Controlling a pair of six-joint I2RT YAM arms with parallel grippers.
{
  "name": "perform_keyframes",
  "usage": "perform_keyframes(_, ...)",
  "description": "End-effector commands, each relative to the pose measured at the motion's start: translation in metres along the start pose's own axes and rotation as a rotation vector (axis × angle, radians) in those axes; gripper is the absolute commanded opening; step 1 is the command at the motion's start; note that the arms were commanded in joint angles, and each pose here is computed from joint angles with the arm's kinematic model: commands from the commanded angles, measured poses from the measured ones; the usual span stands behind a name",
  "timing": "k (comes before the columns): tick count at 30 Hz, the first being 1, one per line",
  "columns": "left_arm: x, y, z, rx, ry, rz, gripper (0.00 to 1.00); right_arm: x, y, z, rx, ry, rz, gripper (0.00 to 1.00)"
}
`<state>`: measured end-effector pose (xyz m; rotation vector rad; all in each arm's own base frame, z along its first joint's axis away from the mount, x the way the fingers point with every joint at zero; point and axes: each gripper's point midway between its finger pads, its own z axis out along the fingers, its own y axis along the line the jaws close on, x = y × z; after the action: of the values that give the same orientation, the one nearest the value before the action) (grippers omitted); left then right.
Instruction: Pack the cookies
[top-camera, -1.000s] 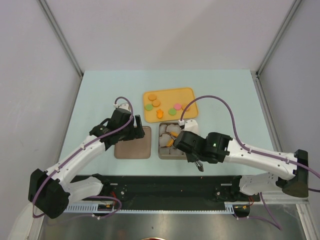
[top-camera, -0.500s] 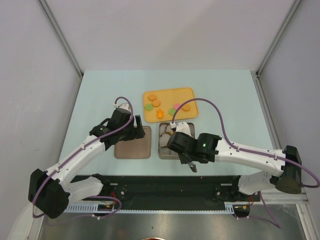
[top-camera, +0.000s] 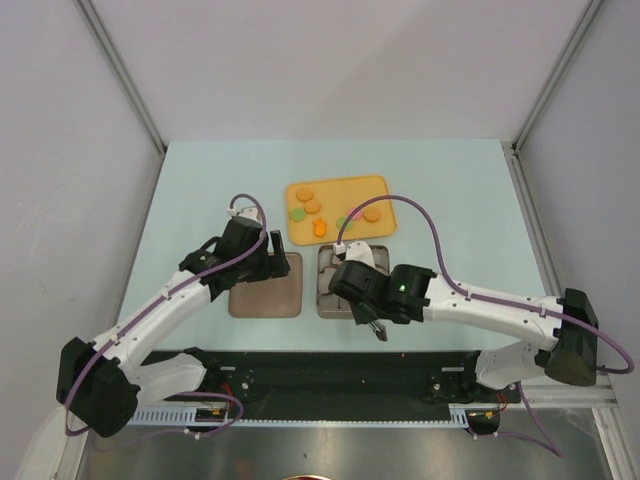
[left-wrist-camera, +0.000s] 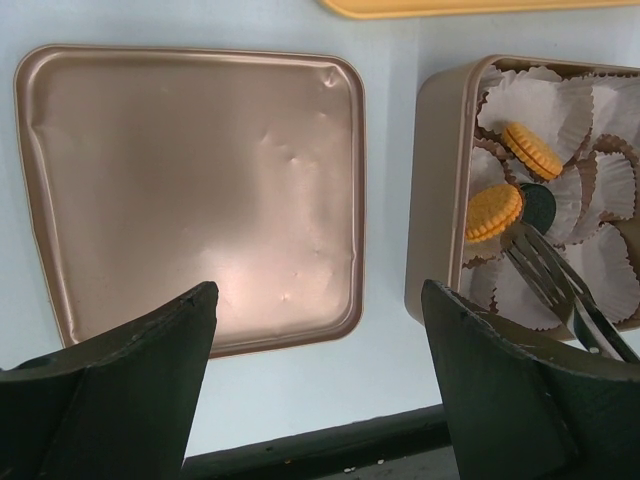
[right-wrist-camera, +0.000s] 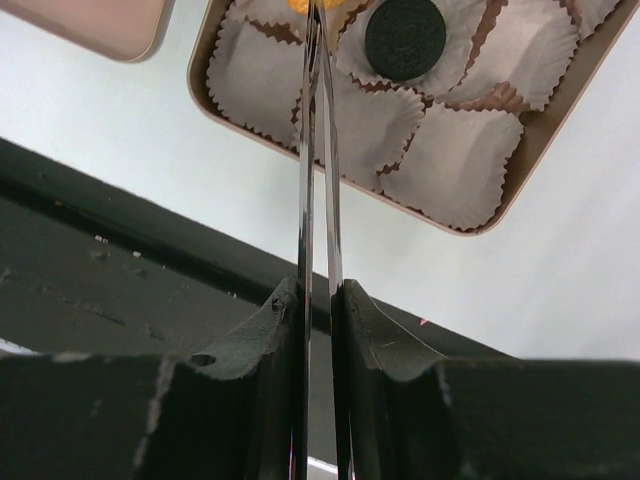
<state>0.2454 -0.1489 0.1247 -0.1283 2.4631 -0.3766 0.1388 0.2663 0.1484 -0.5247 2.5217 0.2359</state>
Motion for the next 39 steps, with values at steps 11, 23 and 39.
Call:
perform_keyframes(11,-0.006,-0.001,-0.003,0.011,-0.027,-0.001,0.88,-0.047,0.003,-0.002,-0.050,-0.136,0.051,0.05)
perform_keyframes(23,-0.008,-0.003,-0.003,0.019,-0.033,-0.007,0.88,-0.141,-0.092,-0.047,0.026,-0.390,0.262,0.15)
perform_keyframes(39,-0.007,-0.004,-0.002,0.021,-0.018,0.012,0.88,-0.185,-0.163,0.070,0.113,-0.256,0.335,0.33)
